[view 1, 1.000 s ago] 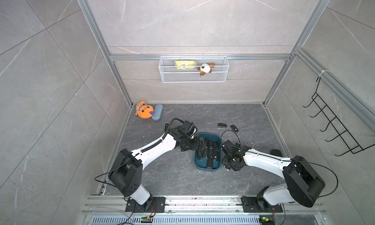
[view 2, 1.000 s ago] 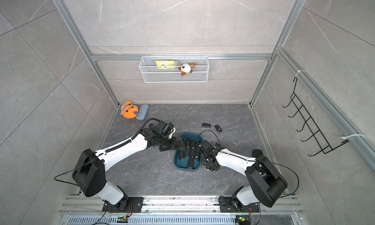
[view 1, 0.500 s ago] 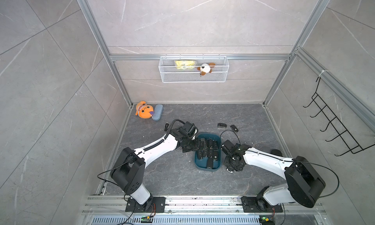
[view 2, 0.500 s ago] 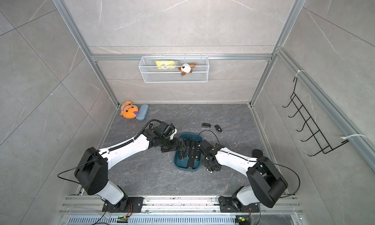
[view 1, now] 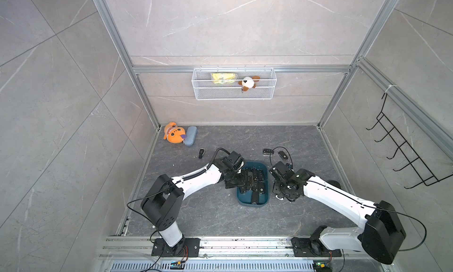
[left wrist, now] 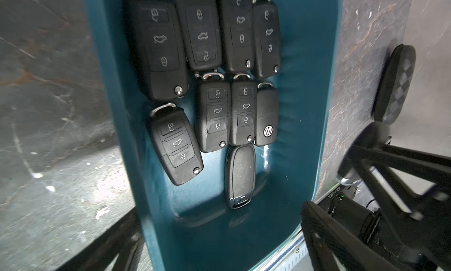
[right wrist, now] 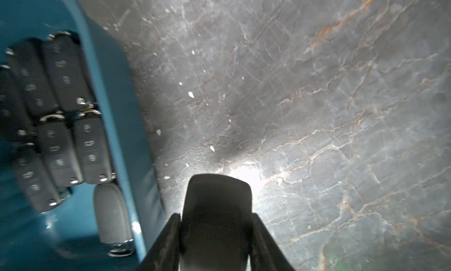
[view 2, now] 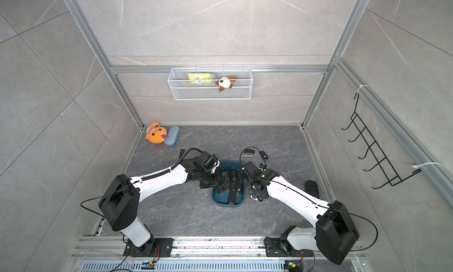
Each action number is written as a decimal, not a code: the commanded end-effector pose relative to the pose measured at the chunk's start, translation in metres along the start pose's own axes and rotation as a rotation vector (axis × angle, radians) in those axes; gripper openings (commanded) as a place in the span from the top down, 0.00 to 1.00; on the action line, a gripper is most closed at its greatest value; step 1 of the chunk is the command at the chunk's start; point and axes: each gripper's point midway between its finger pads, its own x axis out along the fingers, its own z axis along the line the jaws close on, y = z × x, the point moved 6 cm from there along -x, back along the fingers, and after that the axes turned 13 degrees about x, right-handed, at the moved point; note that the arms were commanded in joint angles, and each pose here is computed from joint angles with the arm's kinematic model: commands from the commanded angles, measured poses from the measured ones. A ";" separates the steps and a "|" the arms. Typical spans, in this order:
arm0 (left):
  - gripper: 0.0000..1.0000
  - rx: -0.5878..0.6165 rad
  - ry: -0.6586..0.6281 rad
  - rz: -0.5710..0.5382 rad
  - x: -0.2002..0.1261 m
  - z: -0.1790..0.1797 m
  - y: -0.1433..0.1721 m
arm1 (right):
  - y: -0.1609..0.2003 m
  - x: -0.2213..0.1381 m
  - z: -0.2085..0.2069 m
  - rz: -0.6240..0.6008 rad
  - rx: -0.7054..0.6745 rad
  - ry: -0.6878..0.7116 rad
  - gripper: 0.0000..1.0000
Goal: Place the car key into the storage box
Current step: Pick up the car key from the center of the board, then place the car key in the storage box, then pick up the car key from the center of the board.
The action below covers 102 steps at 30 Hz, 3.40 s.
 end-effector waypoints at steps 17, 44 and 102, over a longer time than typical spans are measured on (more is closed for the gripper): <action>0.00 -0.088 -0.124 -0.257 -0.083 0.021 -0.011 | 0.021 -0.025 0.068 0.054 -0.183 -0.172 0.58; 0.00 -0.161 -0.137 -0.323 -0.114 0.050 0.012 | 0.089 0.042 0.113 0.285 -0.249 -0.038 0.59; 0.00 -0.140 -0.295 -0.279 -0.105 0.088 -0.075 | -0.076 -0.014 0.083 -0.191 -0.143 -0.227 0.01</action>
